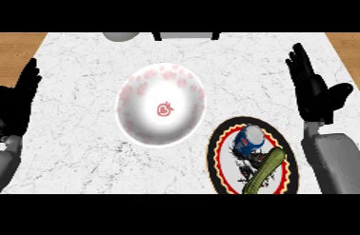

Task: Pick the squash from the plate and place it in the bowl

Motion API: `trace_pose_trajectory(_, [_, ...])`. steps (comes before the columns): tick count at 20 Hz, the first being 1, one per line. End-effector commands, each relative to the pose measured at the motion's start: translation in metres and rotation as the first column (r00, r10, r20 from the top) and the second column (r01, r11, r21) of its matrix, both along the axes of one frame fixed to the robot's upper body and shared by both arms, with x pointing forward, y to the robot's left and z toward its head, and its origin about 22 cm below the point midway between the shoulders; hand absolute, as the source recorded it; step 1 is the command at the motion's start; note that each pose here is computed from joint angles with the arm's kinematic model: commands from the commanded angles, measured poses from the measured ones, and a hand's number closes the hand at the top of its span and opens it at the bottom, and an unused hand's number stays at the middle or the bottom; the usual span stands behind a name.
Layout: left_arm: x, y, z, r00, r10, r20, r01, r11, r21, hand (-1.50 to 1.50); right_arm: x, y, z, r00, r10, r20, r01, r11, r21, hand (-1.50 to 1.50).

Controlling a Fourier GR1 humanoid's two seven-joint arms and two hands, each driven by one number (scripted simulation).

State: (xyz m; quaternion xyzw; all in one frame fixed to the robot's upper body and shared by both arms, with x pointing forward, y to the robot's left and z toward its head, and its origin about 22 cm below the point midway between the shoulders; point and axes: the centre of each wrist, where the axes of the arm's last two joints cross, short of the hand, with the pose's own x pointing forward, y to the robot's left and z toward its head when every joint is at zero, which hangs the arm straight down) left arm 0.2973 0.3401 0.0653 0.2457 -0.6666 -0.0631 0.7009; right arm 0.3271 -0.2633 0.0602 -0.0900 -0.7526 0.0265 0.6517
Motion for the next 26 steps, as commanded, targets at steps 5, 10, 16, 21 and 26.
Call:
trace_pose_trajectory(5, [-0.012,-0.006,0.007,0.998,-0.018,0.064,0.023,0.996,-0.082,0.00,-0.048,-0.027,0.048,0.960,-0.174,0.221,0.238,0.922,-0.307,1.50])
trace_pose_trajectory(10, [-0.018,-0.001,-0.011,0.998,0.051,0.035,-0.046,0.991,-0.129,0.00,-0.107,-0.099,-0.048,0.755,-0.645,-0.120,0.466,0.655,-0.595,-1.50])
trace_pose_trajectory(16, [-0.030,-0.010,-0.017,0.999,0.003,0.036,0.003,0.988,-0.156,0.00,-0.169,-0.027,-0.076,0.765,-0.638,-0.082,0.454,0.626,-0.634,-1.50])
trace_pose_trajectory(21, [-0.034,-0.015,-0.015,0.998,-0.027,0.057,0.036,0.985,-0.171,0.00,-0.215,0.005,-0.066,0.668,-0.741,-0.068,0.535,0.542,-0.648,-1.50])
trace_pose_trajectory(26, [-0.025,-0.024,-0.001,0.996,-0.052,0.076,0.065,0.983,-0.174,0.00,-0.235,0.028,-0.010,0.633,-0.773,-0.044,0.549,0.488,-0.678,-1.50])
